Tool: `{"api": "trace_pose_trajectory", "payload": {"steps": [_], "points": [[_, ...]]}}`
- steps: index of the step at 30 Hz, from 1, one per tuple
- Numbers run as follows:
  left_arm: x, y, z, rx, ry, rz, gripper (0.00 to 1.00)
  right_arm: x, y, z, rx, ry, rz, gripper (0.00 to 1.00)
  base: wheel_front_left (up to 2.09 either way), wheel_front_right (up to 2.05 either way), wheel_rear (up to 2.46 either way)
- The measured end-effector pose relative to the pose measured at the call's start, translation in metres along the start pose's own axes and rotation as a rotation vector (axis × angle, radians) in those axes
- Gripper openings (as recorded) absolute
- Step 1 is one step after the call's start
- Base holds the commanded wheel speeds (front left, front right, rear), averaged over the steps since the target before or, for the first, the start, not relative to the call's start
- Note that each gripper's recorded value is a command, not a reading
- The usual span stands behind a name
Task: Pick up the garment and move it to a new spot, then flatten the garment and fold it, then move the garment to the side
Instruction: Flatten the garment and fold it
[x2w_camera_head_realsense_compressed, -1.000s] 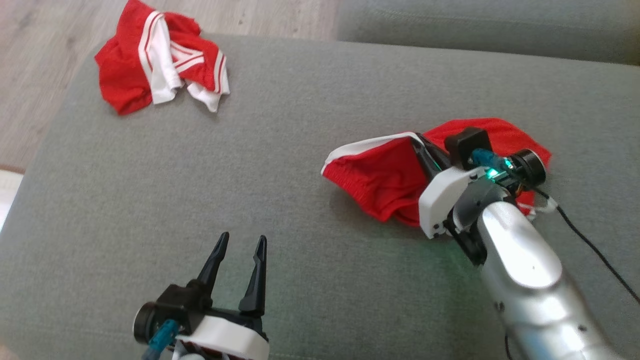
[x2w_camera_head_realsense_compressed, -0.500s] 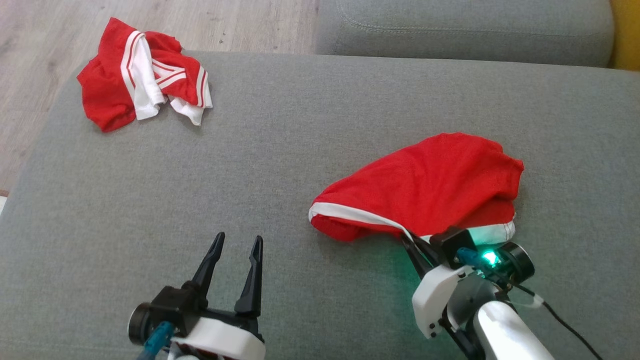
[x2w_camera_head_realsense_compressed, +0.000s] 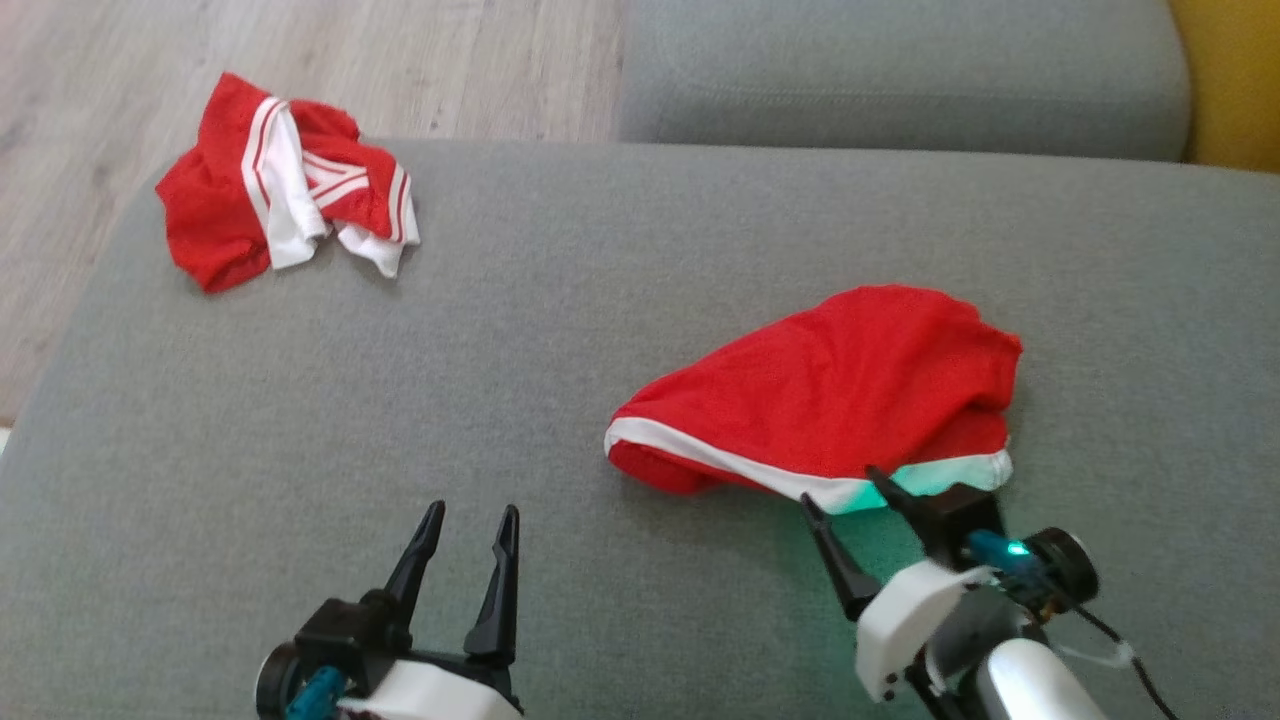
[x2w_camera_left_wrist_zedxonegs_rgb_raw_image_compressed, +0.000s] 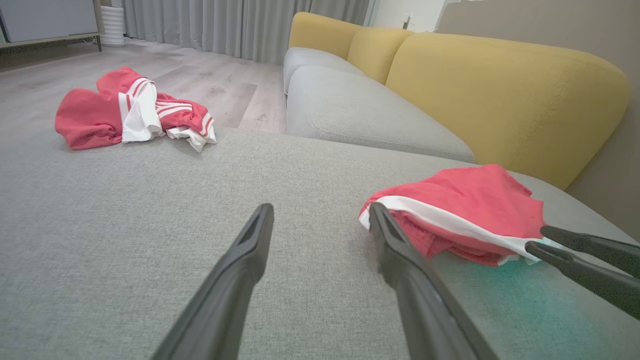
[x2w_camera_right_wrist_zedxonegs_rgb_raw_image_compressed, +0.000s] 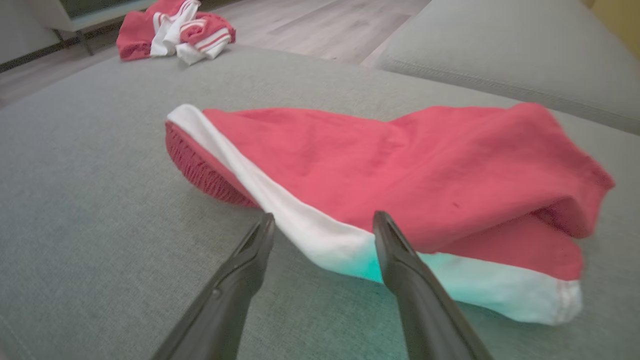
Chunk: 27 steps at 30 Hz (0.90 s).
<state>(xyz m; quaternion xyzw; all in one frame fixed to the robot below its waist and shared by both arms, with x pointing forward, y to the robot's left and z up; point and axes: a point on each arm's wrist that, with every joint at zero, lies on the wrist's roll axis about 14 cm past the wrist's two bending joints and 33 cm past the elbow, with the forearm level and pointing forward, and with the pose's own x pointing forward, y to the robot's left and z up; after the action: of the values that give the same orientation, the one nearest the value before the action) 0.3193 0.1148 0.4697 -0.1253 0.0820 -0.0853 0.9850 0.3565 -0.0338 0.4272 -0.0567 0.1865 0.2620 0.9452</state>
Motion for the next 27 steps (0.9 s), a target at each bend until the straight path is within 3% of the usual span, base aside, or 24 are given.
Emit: {"api": "trace_pose_trajectory", "payload": {"steps": [11,18,27], "points": [[0.000,-0.008,0.008,-0.008,-0.024,-0.026,1.00,-0.039,-0.046,0.031,0.107,-0.177,-0.174,1.00,0.00,0.00,0.00],[-0.010,0.008,-0.001,-0.015,-0.008,0.027,1.00,-0.065,-0.073,0.026,0.157,-0.219,-0.278,1.00,0.00,0.00,0.00],[-0.018,0.021,-0.004,-0.017,-0.008,0.071,1.00,-0.076,-0.076,0.021,0.195,-0.241,-0.298,1.00,0.00,0.00,0.00]]}}
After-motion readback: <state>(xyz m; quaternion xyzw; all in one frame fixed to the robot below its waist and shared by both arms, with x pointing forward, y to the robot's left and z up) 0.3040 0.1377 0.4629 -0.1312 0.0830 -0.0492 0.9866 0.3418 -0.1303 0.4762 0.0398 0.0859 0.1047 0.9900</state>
